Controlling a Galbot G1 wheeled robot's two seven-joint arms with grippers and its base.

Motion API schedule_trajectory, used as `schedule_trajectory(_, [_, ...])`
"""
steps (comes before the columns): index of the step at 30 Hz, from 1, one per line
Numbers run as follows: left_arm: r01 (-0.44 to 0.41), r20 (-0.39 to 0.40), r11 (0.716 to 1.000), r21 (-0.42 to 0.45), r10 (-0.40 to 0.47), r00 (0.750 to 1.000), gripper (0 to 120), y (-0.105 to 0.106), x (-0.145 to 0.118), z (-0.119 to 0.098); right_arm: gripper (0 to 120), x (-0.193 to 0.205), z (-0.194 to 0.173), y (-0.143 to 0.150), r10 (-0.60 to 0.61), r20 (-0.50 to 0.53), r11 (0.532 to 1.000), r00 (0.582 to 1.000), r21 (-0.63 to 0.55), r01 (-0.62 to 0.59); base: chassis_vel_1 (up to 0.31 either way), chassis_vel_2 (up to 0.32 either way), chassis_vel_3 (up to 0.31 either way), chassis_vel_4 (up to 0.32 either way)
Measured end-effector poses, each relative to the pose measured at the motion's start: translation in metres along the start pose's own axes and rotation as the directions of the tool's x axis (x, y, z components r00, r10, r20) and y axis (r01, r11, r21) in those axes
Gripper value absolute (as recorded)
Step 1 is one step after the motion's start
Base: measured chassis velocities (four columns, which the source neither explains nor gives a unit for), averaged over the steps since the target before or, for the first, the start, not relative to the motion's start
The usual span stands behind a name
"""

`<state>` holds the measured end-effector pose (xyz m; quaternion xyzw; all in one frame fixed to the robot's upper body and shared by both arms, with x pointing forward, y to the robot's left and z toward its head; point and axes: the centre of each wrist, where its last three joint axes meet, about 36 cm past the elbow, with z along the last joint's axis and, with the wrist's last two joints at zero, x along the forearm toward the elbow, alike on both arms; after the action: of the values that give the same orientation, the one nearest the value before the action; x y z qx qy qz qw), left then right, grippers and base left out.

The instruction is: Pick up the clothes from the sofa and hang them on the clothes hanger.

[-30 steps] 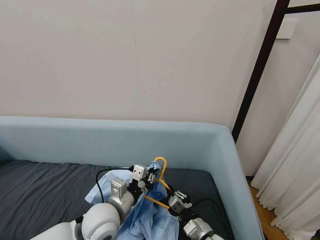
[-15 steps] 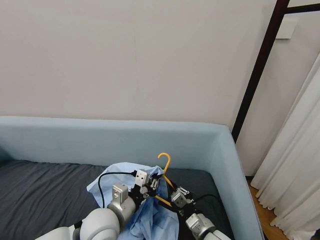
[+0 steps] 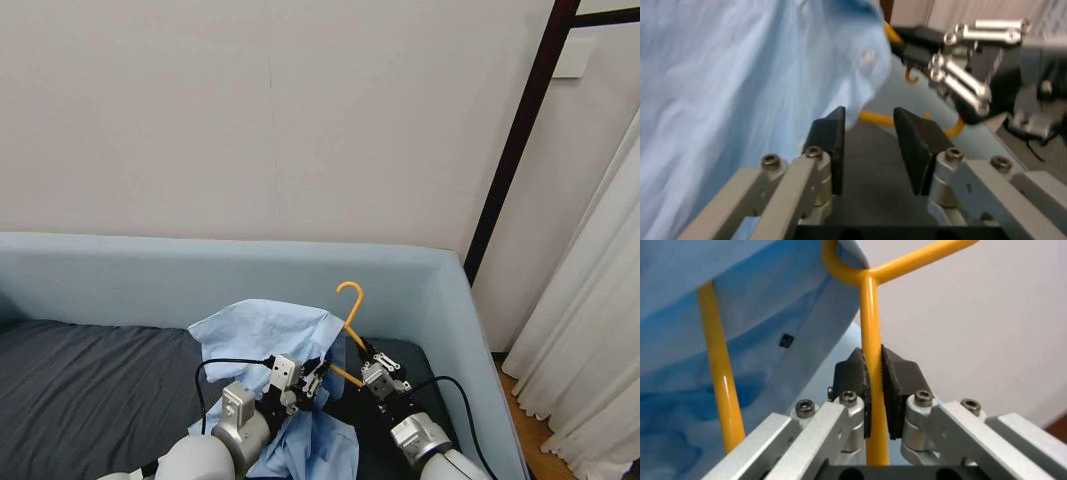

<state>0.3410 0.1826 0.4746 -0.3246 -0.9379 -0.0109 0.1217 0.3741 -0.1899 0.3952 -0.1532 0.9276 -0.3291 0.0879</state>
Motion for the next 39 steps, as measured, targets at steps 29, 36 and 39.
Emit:
schedule_trajectory(29, [-0.345, 0.133, 0.884, -0.314, 0.401, 0.906, 100, 0.224, 0.056, -0.091, 5, -0.016, 0.026, 0.014, -0.039, 0.164, 0.983, 0.986, 0.183, 0.009, 0.000, 0.000, 0.000, 0.000])
schedule_trajectory(36, [-0.430, 0.027, 0.844, -0.322, 0.462, 0.886, 100, 0.267, 0.056, -0.106, 5, -0.010, 0.030, 0.005, -0.020, 0.170, 0.979, 0.985, 0.203, -0.015, 0.000, 0.000, 0.000, 0.000])
schedule_trajectory(39, [-0.461, -0.004, 0.830, -0.314, 0.484, 0.875, 100, 0.275, 0.032, -0.106, 5, -0.007, 0.030, 0.002, -0.014, 0.177, 0.978, 0.984, 0.209, -0.024, 0.000, 0.000, 0.000, 0.000])
